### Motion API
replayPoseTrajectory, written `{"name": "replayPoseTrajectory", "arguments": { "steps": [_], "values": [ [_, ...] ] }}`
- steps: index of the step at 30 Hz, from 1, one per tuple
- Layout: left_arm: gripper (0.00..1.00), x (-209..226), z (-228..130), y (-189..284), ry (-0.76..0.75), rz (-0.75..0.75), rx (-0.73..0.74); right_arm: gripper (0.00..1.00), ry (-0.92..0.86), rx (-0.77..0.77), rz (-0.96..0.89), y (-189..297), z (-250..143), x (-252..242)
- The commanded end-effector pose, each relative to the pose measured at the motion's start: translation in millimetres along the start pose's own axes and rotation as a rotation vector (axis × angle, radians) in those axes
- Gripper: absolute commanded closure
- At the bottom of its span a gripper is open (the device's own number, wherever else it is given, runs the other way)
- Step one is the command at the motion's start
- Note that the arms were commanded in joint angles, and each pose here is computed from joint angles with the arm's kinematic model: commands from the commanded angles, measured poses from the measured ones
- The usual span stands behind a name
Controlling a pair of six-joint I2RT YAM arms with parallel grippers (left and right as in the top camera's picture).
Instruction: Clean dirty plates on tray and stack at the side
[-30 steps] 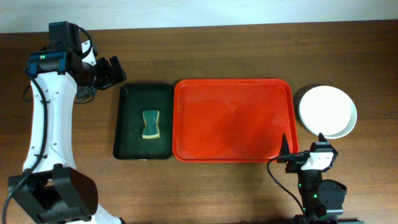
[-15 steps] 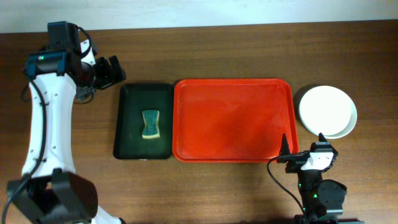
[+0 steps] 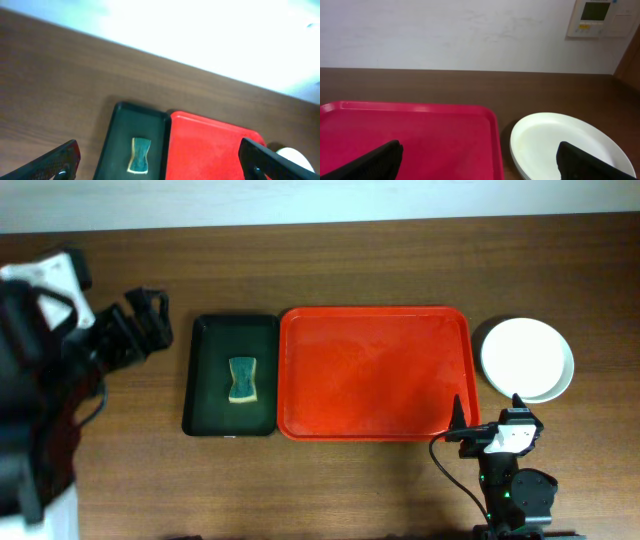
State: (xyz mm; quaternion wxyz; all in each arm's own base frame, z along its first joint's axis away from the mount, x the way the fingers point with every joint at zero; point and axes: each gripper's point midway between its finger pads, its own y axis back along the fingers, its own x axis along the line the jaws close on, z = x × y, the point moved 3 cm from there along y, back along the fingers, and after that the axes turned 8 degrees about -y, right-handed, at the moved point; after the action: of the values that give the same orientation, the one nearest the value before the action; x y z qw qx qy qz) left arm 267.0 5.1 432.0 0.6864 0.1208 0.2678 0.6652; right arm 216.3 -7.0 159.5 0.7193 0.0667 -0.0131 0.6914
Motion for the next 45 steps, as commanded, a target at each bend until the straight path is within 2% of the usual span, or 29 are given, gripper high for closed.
{"name": "replayPoseTrajectory", "arguments": {
  "steps": [1,10,17,21,26,32,35,39,45],
  "values": [
    [0.01,4.7,-8.6,43.2,-0.007,0.074,-0.080,0.02,-0.002,0.003,-0.003,0.1,-2.1,-1.2],
    [0.01,15.0,-82.8,126.0,-0.035,0.156,-0.247,0.01,-0.002,0.004,-0.003,0.1,-2.2,-1.2],
    [0.01,28.6,-143.3,142.8,-0.032,0.180,-0.371,0.01,-0.002,0.003,-0.003,0.1,-2.1,-1.2],
    [0.01,30.3,-148.8,140.4,-0.034,0.156,-0.533,0.02,-0.002,0.003,-0.003,0.1,-2.1,-1.2],
    [0.01,25.6,-131.6,137.8,-0.044,0.094,-0.796,0.01,-0.002,0.004,-0.003,0.1,-2.2,-1.2],
    [0.01,14.3,-104.3,115.3,-0.083,-0.015,-1.032,0.01,-0.002,0.004,-0.003,0.1,-2.2,-1.3],
    [0.01,10.7,-101.9,100.3,-0.109,-0.066,-1.136,0.01,-0.002,0.004,-0.003,0.1,-2.2,-1.2],
    [0.01,13.5,-114.2,70.2,-0.127,-0.097,-1.194,0.02,-0.002,0.003,-0.003,0.1,-2.1,-1.2],
    [0.01,25.6,-143.2,16.7,-0.118,-0.078,-1.091,0.02,-0.002,0.004,-0.003,0.1,-2.2,-1.3]
  ]
}}
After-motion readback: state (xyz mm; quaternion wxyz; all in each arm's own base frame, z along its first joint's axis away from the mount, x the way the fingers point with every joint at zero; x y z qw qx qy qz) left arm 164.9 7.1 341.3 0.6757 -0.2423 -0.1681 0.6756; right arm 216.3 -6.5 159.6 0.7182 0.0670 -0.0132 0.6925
